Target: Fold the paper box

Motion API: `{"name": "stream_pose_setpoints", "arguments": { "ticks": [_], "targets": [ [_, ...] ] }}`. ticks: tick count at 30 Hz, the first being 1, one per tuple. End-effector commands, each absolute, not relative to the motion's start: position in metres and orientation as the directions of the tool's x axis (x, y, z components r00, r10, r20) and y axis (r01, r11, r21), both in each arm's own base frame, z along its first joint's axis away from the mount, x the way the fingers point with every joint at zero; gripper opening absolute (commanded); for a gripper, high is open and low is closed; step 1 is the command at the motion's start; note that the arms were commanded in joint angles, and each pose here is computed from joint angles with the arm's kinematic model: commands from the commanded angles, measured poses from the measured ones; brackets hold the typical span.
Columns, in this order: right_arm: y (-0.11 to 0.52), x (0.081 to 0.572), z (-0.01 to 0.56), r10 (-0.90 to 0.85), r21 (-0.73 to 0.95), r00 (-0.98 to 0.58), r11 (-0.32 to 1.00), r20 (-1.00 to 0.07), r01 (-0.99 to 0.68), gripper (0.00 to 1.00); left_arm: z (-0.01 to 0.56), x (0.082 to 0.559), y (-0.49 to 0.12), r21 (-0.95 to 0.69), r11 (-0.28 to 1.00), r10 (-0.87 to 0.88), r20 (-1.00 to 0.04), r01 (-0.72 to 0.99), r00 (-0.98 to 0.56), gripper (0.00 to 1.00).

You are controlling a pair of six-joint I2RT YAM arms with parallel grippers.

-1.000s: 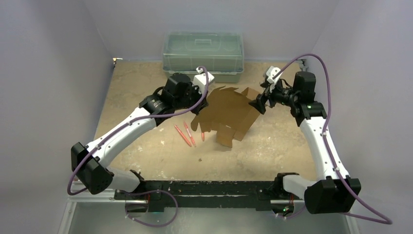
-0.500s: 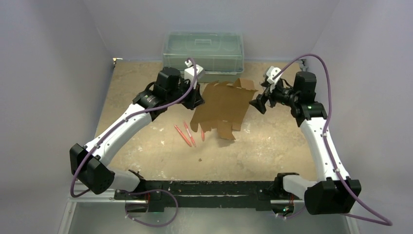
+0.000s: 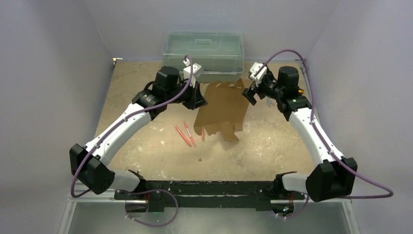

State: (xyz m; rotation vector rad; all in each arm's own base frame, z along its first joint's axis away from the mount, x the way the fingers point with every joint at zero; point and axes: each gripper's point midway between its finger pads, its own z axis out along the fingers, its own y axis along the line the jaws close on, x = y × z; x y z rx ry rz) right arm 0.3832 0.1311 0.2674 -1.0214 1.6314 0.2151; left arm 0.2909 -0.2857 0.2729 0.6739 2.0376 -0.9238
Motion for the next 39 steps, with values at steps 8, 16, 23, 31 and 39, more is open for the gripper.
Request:
{"name": "stream_pose_setpoints", "arguments": {
  "ticks": [8, 16, 23, 31, 39],
  "targets": [
    [0.126, 0.41, 0.271, -0.552, -0.509, 0.123, 0.63, -0.825, -0.586, 0.83, 0.299, 0.286, -0.291, -0.404, 0.54, 0.084, -0.847, 0.738, -0.525, 0.0],
    [0.128, 0.422, 0.264, -0.557, -0.517, 0.126, 0.631, -0.821, -0.578, 0.55, 0.299, 0.284, -0.289, -0.406, 0.539, 0.086, -0.845, 0.738, -0.527, 0.0],
    [0.126, 0.423, 0.267, -0.554, -0.524, 0.134, 0.64, -0.821, -0.562, 0.21, 0.297, 0.285, -0.284, -0.394, 0.551, 0.099, -0.844, 0.735, -0.527, 0.0],
    [0.128, 0.407, 0.274, -0.538, -0.495, 0.12, 0.635, -0.834, -0.594, 0.0, 0.291, 0.309, -0.271, -0.301, 0.654, 0.166, -0.838, 0.694, -0.52, 0.0],
    [0.128, 0.398, 0.294, -0.333, -0.288, 0.015, 0.79, -0.943, -0.542, 0.0, 0.325, 0.357, -0.267, -0.141, 0.728, 0.25, -0.857, 0.671, -0.451, 0.0]
  ]
}}
